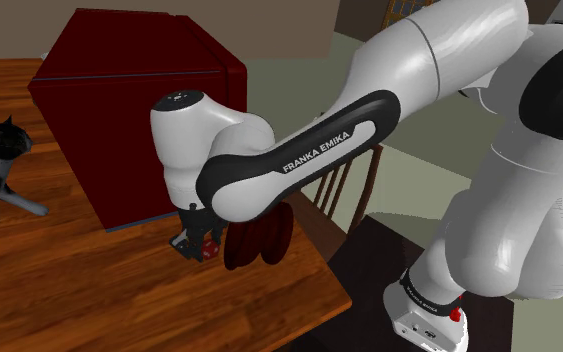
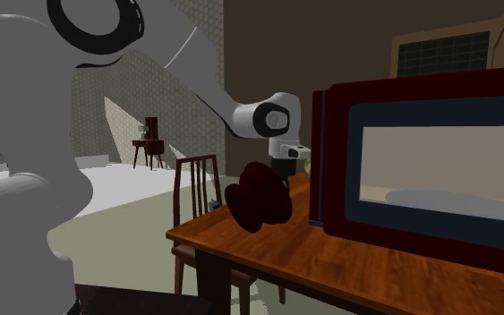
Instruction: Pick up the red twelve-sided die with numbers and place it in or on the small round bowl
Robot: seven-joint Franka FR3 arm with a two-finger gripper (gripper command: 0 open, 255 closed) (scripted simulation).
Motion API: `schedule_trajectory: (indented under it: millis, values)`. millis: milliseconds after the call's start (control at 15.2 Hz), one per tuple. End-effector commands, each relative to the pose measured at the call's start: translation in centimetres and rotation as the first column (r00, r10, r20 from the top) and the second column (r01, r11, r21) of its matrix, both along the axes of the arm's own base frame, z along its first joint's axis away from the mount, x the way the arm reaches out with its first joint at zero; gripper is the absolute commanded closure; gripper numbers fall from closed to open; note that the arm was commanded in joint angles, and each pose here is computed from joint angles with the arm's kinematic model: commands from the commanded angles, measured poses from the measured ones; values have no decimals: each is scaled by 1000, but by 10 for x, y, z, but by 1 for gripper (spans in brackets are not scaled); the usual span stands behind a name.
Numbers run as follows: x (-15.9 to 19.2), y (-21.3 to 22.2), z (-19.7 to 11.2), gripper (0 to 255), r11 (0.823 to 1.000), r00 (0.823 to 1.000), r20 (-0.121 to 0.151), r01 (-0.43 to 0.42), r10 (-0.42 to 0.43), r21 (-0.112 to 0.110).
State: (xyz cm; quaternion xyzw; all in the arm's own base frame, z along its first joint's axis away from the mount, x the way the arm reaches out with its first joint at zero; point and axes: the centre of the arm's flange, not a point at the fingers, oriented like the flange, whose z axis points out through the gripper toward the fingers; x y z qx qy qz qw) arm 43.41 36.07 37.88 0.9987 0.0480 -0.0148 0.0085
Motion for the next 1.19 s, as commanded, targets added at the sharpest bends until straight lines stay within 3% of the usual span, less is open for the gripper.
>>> schedule_trajectory:
  millis: [0, 264, 1122]
  values:
    - [0, 0, 0, 255, 1000, 1000, 0, 0, 0, 0]
    - [0, 0, 0, 255, 1000, 1000, 0, 0, 0, 0]
    - [0, 0, 69, 255, 1000, 1000, 0, 0, 0, 0]
